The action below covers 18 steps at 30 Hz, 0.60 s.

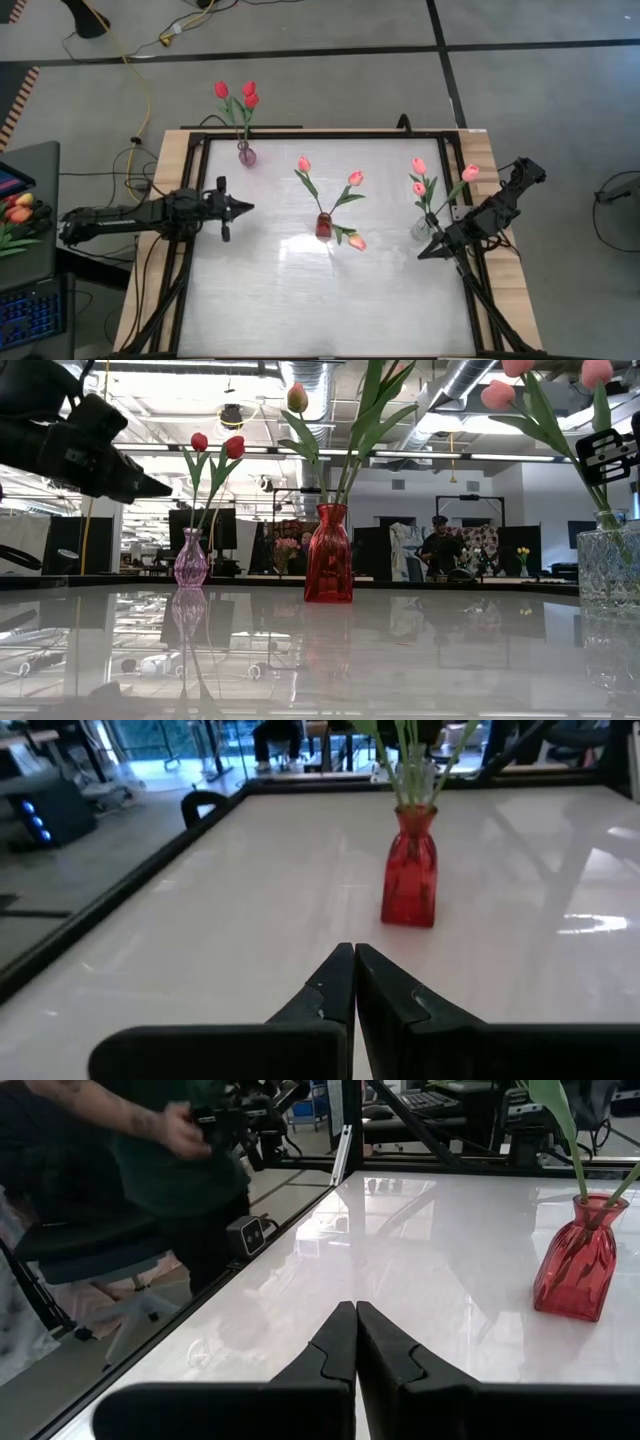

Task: Sort flowers into vase by color
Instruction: Return to Home Position

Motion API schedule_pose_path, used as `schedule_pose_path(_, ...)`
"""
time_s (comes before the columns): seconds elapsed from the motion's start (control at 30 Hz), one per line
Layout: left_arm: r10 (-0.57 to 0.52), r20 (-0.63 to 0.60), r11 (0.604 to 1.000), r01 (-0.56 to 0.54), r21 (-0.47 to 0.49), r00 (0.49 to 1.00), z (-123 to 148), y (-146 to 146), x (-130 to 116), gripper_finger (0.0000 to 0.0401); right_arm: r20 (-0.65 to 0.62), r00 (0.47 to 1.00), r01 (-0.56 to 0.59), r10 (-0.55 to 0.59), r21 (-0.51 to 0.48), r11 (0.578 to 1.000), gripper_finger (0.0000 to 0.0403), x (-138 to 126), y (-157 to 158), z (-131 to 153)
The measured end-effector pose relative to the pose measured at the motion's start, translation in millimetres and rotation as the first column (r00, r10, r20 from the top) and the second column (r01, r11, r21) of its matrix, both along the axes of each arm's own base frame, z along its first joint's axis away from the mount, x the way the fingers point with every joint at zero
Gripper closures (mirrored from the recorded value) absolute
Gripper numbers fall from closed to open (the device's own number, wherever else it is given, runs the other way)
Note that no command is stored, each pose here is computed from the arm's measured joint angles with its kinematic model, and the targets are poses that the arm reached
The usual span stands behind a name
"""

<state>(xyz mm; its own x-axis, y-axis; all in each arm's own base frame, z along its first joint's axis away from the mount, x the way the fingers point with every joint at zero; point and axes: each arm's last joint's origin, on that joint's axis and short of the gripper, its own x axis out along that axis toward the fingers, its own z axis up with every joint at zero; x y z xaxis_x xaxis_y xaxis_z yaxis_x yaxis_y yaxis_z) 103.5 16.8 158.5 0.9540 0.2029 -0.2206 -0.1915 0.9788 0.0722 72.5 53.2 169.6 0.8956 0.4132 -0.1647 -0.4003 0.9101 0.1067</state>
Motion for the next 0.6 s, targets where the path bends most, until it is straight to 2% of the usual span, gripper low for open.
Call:
schedule_pose_path(0.13,0.002,-0.007,1.000,-0.002,-0.029,1.000,-1.1,0.0,0.6,0.0401,0.000,1.000,0.000,0.000,0.000,1.000,0.0372,0.0,0.0,0.0)
schedule_pose_path(0.6,0.005,-0.009,1.000,-0.006,-0.030,1.000,-1.3,0.0,0.6,0.0401,0.000,1.000,0.000,0.000,0.000,1.000,0.0372,0.0,0.0,0.0)
